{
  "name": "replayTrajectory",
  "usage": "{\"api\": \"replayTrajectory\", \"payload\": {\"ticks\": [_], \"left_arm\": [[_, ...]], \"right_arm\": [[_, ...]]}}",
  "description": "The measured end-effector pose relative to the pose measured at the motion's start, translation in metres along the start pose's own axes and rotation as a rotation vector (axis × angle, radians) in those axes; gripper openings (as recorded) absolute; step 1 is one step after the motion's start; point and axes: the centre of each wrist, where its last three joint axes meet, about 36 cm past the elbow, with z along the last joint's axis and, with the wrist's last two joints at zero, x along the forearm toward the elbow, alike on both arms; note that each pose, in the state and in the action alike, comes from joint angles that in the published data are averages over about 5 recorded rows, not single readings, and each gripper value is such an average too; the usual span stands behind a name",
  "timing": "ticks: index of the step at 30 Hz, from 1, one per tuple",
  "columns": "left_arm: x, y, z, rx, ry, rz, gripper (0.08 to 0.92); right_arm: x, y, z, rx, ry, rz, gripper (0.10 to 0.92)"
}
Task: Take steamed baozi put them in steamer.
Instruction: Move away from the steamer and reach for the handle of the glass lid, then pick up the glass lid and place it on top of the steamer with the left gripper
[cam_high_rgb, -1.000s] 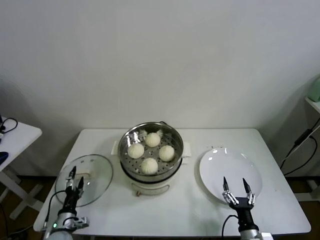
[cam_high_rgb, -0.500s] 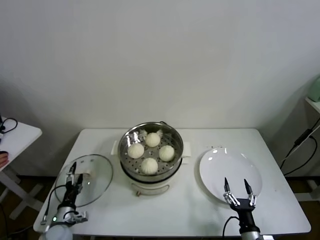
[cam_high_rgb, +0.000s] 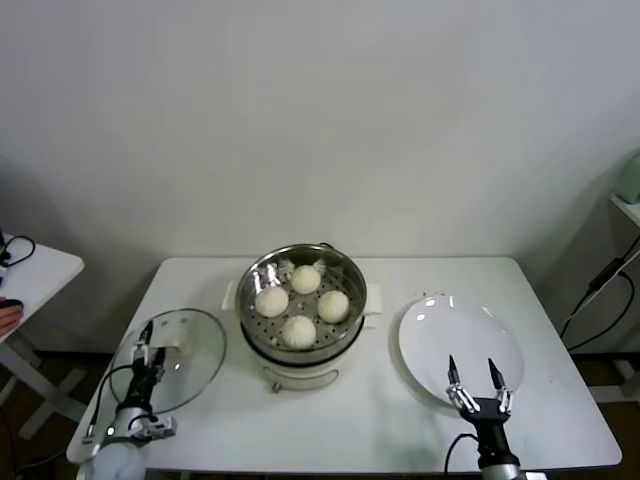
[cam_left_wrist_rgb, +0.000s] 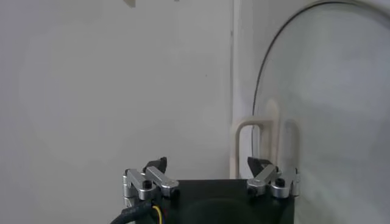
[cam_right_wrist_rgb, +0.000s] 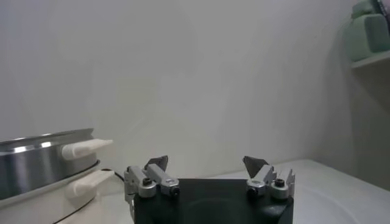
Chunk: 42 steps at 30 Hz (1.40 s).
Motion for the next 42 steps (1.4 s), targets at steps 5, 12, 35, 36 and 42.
{"api": "replayTrajectory", "payload": {"ticks": [5, 12, 35, 36, 42], "left_arm": [[0.0, -0.002, -0.001, 0.003, -0.001, 0.009, 0.74], [0.0, -0.004, -0.001, -0.002, 0.001, 0.025, 0.541], [0.007, 0.004, -0.005, 0.041, 0.006, -0.013, 0.135], [0.007, 0.006, -0.004, 0.044, 0.006, -0.018, 0.135], [0.008, 0.024, -0.001, 0.061, 0.001, -0.05, 0.135]], "right_arm": [[0.001, 0.0, 0.001, -0.003, 0.0, 0.004, 0.823], [0.001, 0.0, 0.001, -0.005, -0.002, 0.007, 0.823], [0.0, -0.006, 0.001, 0.002, -0.014, 0.022, 0.823], [0.0, -0.006, 0.001, 0.002, -0.014, 0.022, 0.823], [0.0, -0.007, 0.002, 0.007, -0.013, 0.02, 0.823]]}}
